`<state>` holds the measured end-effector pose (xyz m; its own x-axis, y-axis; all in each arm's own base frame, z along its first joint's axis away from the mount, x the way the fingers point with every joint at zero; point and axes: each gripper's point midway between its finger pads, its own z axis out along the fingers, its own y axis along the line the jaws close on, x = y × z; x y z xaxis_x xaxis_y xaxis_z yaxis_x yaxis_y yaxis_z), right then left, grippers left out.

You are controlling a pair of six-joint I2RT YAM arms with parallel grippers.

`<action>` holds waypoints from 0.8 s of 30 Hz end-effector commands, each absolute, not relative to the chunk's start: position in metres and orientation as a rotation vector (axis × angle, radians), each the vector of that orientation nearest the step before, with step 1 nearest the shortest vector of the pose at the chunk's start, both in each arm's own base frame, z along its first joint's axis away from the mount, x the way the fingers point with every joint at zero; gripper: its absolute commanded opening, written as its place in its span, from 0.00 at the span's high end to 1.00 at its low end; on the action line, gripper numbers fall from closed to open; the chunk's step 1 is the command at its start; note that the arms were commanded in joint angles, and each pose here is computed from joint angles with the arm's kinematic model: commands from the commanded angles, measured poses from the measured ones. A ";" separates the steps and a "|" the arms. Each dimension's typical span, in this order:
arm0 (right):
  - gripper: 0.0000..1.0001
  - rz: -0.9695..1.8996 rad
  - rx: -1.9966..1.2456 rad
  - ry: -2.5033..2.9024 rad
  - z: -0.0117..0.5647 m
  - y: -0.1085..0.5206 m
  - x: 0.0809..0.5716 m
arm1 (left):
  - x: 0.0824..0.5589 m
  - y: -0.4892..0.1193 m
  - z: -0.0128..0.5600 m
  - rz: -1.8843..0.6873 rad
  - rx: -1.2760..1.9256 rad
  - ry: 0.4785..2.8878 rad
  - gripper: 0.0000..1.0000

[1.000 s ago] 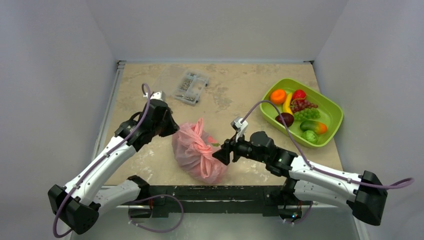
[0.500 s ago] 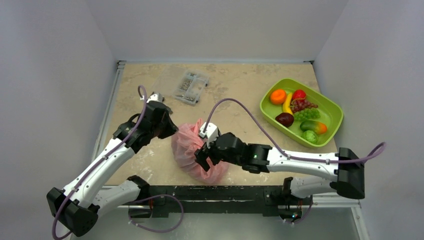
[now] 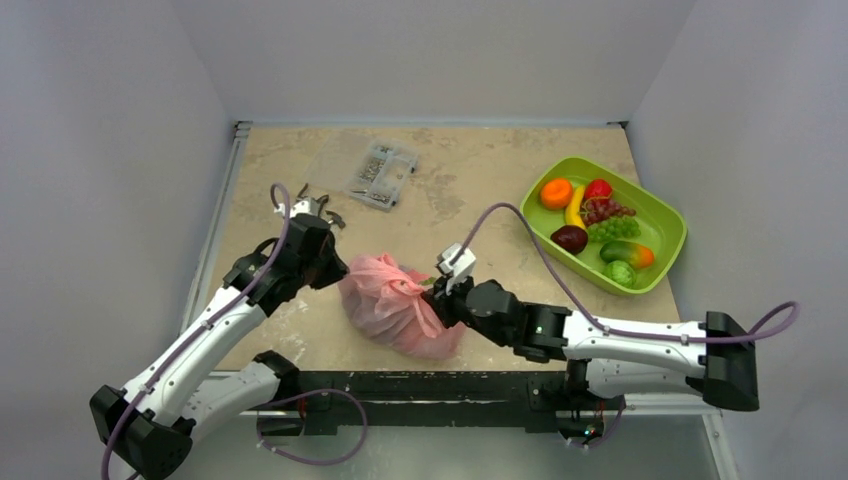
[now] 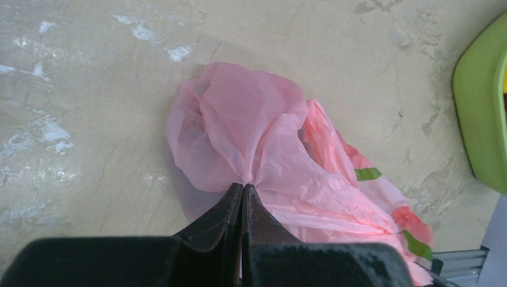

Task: Take the fake fruits out of the plastic bag
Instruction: Untie the plastic bag at the center of the board.

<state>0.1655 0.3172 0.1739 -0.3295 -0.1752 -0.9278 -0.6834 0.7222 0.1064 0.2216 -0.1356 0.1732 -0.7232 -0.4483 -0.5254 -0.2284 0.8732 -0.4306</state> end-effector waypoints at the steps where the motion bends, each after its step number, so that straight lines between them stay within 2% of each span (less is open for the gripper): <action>1: 1.00 0.964 -0.416 1.724 0.219 0.323 0.162 | 0.202 -0.112 0.150 -0.342 -0.486 2.422 1.00; 3: 1.00 1.036 -0.375 1.702 0.224 0.322 0.162 | 0.194 -0.112 0.145 -0.379 -0.453 2.416 0.98; 4: 1.00 1.048 -0.372 1.707 0.224 0.323 0.164 | 0.191 -0.114 0.143 -0.410 -0.427 2.417 0.86; 5: 1.00 1.047 -0.382 1.716 0.221 0.323 0.165 | 0.187 -0.118 0.144 -0.448 -0.390 2.413 0.70; 8: 1.00 1.010 -0.440 1.744 0.210 0.324 0.167 | 0.182 -0.121 0.160 -0.517 -0.295 2.367 0.34; 9: 1.00 0.999 -0.462 1.743 0.209 0.324 0.167 | 0.181 -0.120 0.167 -0.517 -0.269 2.353 0.27; 10: 1.00 0.988 -0.483 1.749 0.206 0.323 0.166 | 0.180 -0.119 0.174 -0.510 -0.237 2.348 0.24; 14: 1.00 0.999 -0.535 1.743 0.205 0.323 0.160 | 0.183 -0.133 0.209 -0.560 -0.076 2.323 0.19; 19: 1.00 1.030 -0.559 1.745 0.201 0.325 0.154 | 0.198 -0.166 0.242 -0.500 0.197 2.257 0.18; 22: 1.00 1.033 -0.563 1.745 0.201 0.326 0.153 | 0.205 -0.186 0.241 -0.485 0.329 2.288 0.20; 24: 1.00 1.029 -0.568 1.747 0.202 0.325 0.153 | 0.209 -0.190 0.233 -0.441 0.354 2.336 0.25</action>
<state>0.1540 0.3219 0.1833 -0.4314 0.0435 -0.9011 -0.7329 0.5656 0.3782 0.1970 -0.1807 0.2342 -0.7217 0.0009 -0.6922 0.2954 0.9048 -0.3067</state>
